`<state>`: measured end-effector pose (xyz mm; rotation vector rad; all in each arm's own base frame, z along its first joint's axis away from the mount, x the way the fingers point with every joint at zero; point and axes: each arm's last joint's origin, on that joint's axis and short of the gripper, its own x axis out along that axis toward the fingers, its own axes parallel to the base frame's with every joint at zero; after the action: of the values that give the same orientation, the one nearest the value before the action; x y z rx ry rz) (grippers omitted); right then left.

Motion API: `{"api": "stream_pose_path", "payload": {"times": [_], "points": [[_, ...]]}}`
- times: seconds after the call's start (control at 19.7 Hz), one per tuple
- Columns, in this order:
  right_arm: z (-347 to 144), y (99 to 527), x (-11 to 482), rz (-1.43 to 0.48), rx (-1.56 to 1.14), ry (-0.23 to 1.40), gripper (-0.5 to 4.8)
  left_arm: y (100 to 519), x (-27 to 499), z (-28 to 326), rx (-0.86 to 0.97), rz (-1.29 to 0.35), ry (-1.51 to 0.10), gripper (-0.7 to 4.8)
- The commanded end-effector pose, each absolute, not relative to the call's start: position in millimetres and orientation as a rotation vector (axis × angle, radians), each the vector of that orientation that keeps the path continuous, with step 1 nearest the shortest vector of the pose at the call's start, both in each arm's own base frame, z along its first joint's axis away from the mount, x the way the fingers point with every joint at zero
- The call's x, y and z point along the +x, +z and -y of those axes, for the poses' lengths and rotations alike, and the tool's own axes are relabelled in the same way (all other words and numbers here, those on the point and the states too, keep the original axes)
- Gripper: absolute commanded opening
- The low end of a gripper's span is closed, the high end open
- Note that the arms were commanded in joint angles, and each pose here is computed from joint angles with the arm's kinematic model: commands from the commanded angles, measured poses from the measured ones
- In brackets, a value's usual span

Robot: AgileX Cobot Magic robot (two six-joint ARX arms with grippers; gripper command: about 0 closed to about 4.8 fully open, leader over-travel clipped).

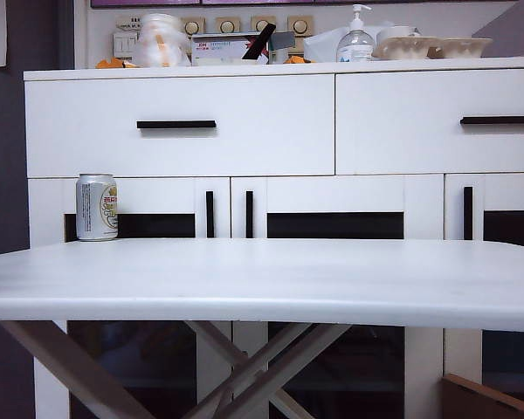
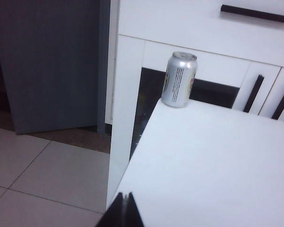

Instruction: Pick up a can of beer from the white table, open the left drawer, place the beer inside the drawer, and finally close the drawer.

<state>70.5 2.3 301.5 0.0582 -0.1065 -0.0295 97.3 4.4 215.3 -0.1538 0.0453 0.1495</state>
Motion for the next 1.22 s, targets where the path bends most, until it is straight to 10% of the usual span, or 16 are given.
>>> {"api": "stream_pose_path", "payload": {"times": [0.05, 0.66, 1.22], "points": [[-5.6, 334.3, 75.1, 0.130, 0.059, 0.069, -0.01, 245.0, 106.1, -4.0, -0.147, -0.012, 0.142, -0.05], [-17.8, 421.8, 98.3, 0.126, 0.095, 0.350, -0.01, 358.2, 166.3, 1.0, -0.132, -0.057, -0.025, -0.05], [-71.7, 426.1, 105.8, 0.054, 0.126, 0.634, -0.02, 362.5, 204.6, 14.9, -0.106, -0.132, -0.134, -0.05]]}}
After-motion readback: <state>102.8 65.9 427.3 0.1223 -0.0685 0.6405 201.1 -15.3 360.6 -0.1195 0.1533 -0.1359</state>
